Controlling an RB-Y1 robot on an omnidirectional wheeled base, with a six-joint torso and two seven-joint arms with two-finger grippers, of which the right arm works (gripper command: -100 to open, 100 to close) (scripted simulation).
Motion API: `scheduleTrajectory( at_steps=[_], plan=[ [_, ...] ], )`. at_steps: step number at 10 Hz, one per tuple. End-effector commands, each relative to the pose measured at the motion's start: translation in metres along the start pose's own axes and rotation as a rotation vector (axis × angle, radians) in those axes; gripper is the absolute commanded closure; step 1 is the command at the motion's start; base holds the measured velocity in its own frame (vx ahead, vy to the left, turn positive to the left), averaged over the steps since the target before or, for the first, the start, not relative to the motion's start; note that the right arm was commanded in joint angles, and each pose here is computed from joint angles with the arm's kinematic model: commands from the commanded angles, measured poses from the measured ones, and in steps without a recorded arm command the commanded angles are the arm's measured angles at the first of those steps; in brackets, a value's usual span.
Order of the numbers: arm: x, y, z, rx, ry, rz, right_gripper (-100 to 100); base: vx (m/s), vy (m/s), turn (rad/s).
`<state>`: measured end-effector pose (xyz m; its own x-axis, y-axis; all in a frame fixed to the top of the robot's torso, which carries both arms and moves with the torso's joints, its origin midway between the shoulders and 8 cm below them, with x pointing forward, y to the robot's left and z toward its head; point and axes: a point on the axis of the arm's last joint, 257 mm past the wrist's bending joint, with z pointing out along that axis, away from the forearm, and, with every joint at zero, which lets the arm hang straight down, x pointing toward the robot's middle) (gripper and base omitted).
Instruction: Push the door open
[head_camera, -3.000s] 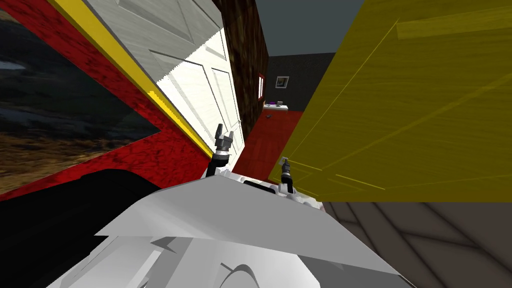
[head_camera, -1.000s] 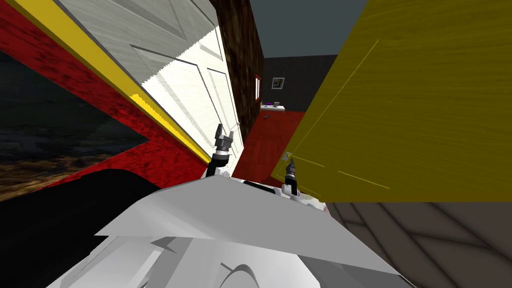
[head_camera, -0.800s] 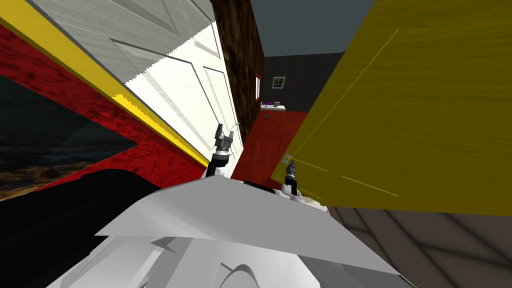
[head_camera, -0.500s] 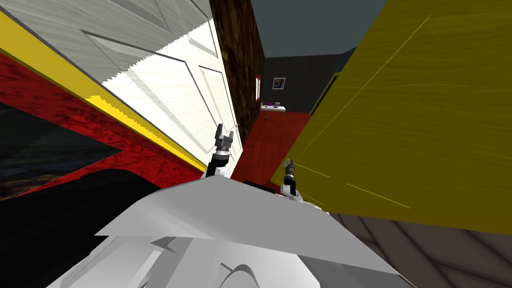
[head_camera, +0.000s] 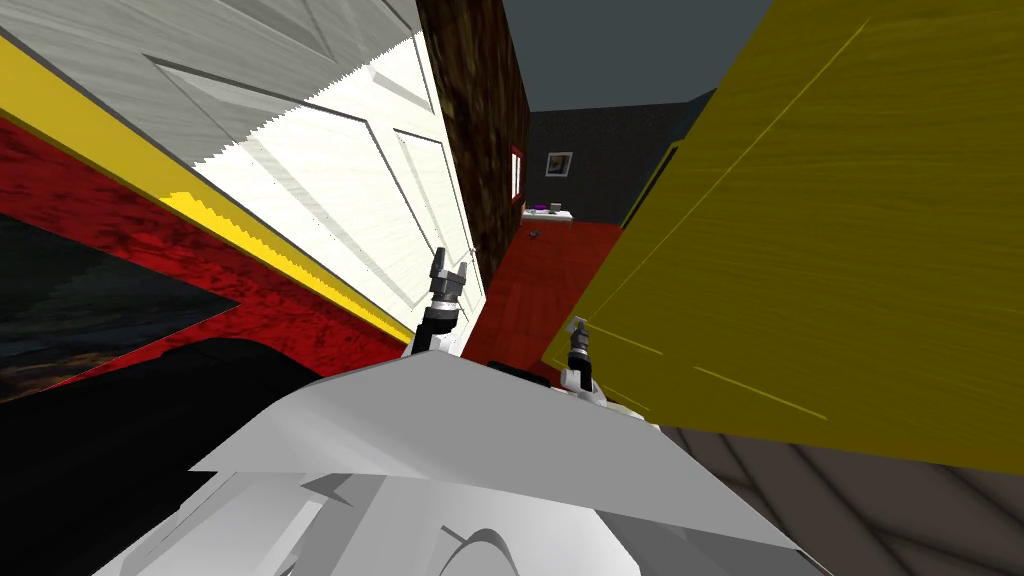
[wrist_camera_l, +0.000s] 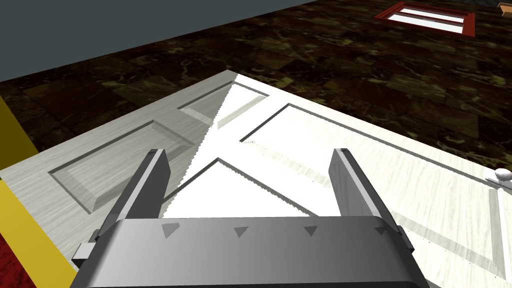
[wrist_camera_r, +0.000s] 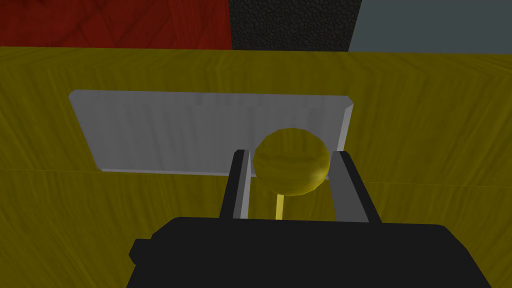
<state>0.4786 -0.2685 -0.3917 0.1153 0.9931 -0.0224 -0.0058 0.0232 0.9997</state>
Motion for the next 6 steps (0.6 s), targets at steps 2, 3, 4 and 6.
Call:
scheduleTrajectory(
  at_steps=[2,3,4,6],
  plan=[
    [0.000,0.000,0.0000,-0.002,0.000,0.001,100,-0.003,0.001,-0.001],
    [-0.011,-0.001,-0.0001,0.002,-0.016,-0.008,100,0.095,0.030,-0.027],
    [-0.016,-0.001,0.0002,0.002,-0.024,-0.011,100,0.148,0.024,-0.042],
    [-0.029,0.000,0.0007,0.002,-0.045,-0.018,100,0.172,0.014,-0.036]
  ],
)
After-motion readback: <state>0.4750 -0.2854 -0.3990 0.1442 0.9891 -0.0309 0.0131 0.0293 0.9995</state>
